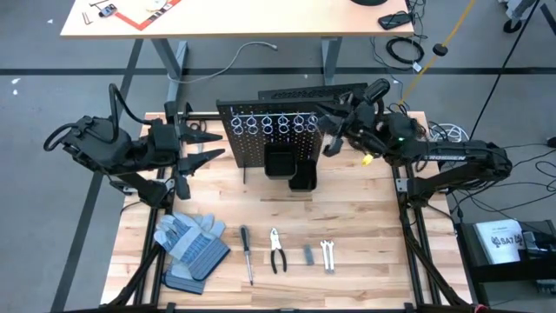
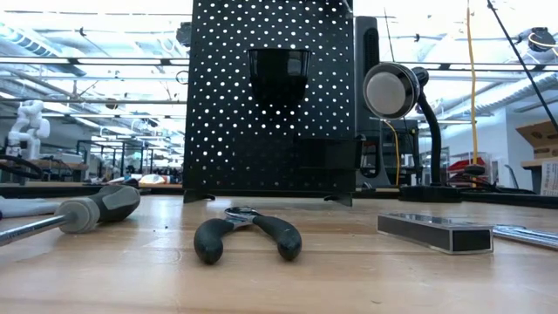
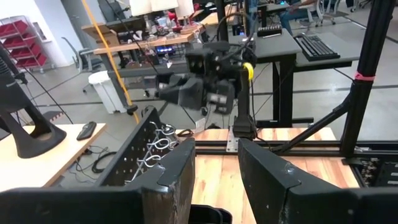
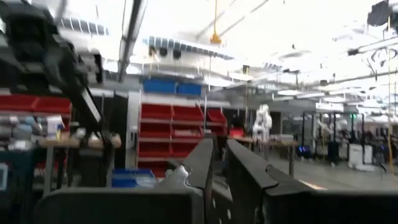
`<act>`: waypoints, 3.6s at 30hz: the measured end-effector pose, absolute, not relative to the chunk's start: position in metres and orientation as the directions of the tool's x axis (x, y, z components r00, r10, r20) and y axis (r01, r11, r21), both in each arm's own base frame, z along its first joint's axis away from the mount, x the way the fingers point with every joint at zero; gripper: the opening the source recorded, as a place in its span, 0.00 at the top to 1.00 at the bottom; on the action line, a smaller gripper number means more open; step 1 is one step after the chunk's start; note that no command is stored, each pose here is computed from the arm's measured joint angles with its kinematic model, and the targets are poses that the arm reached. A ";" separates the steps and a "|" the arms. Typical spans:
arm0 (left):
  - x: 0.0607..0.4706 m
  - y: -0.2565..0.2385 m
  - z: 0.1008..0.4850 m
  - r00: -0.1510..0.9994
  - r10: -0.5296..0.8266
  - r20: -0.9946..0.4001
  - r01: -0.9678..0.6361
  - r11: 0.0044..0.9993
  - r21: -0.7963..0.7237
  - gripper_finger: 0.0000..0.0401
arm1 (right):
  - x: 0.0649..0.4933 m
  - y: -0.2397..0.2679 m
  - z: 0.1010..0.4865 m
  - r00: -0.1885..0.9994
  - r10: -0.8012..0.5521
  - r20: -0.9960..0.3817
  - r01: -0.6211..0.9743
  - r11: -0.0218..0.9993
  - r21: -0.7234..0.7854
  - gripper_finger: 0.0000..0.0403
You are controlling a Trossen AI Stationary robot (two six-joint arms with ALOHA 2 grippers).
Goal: Hang tools onto peg board
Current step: Hang the right silver wrench on the black pegboard
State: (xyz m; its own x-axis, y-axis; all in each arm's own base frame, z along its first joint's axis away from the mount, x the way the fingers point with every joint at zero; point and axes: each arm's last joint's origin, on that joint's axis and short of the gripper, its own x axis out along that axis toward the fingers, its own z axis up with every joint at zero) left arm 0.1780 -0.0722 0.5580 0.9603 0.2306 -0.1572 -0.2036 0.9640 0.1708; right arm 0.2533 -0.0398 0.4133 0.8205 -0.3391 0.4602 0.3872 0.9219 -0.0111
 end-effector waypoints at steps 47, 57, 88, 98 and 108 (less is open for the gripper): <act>0.178 -0.072 0.557 0.959 0.232 -0.165 -0.198 0.960 0.198 0.67 | 0.277 0.010 0.461 0.702 -0.649 -0.294 0.619 0.760 -0.198 0.72; 0.178 -0.072 0.557 0.959 0.231 -0.164 -0.198 0.960 0.197 0.67 | 0.280 0.011 0.459 0.703 -0.645 -0.298 0.615 0.763 -0.200 0.72; 0.178 -0.073 0.557 0.963 0.213 -0.166 -0.184 0.967 0.175 0.67 | 0.293 0.006 0.463 0.716 -0.661 -0.225 0.643 0.750 -0.155 1.00; 0.178 -0.073 0.557 0.963 0.213 -0.167 -0.184 0.967 0.175 0.67 | 0.292 0.006 0.473 0.734 -0.660 -0.162 0.647 0.752 -0.131 1.00; 0.178 -0.073 0.557 0.963 0.213 -0.167 -0.183 0.967 0.175 0.67 | 0.285 0.006 0.485 0.747 -0.657 -0.100 0.651 0.754 -0.091 1.00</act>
